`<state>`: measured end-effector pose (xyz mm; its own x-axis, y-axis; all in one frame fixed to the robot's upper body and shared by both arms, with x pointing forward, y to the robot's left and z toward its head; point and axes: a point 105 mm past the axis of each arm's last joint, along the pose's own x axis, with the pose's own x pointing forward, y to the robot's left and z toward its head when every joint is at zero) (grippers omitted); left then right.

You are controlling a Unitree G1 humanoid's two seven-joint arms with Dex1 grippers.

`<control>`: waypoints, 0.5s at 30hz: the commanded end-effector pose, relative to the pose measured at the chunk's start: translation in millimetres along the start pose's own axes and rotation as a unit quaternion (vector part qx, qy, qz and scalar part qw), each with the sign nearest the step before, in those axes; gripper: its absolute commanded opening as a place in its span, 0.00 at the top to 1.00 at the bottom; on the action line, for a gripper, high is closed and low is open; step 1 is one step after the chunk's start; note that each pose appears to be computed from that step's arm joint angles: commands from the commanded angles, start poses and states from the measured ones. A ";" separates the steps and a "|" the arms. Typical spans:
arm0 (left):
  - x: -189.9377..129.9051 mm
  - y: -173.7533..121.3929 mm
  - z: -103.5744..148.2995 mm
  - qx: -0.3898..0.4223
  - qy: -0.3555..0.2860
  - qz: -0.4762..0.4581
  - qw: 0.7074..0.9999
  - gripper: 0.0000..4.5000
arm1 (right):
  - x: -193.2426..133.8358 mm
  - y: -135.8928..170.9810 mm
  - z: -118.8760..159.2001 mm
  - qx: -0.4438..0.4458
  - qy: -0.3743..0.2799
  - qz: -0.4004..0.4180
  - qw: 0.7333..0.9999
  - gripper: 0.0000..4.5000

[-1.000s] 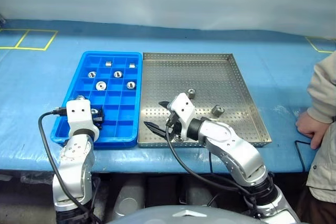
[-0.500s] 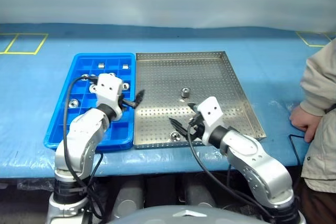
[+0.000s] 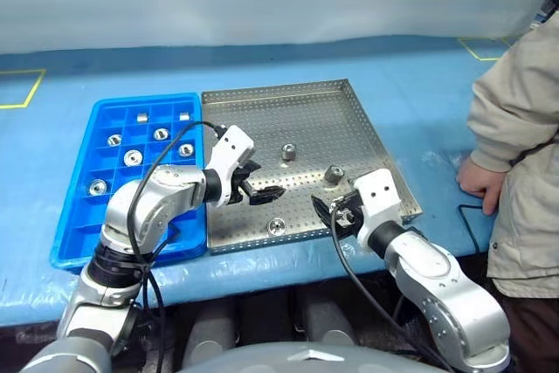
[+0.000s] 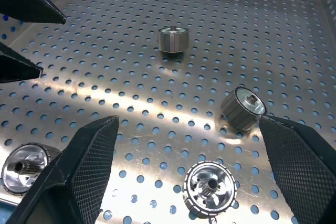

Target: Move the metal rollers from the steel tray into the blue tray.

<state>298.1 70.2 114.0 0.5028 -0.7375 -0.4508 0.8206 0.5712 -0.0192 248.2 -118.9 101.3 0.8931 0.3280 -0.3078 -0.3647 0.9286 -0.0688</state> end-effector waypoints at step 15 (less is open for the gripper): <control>2.2 -38.0 13.3 0.046 -0.192 0.051 0.979 0.00 | 68.3 -43.0 0.5 0.118 0.031 -0.182 0.976 0.00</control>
<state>276.6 46.9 105.8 0.6421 -0.7498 -0.1600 0.7653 0.6393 0.0753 320.0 -131.8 75.1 0.9166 -0.0070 -0.3999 0.0236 0.9990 0.0367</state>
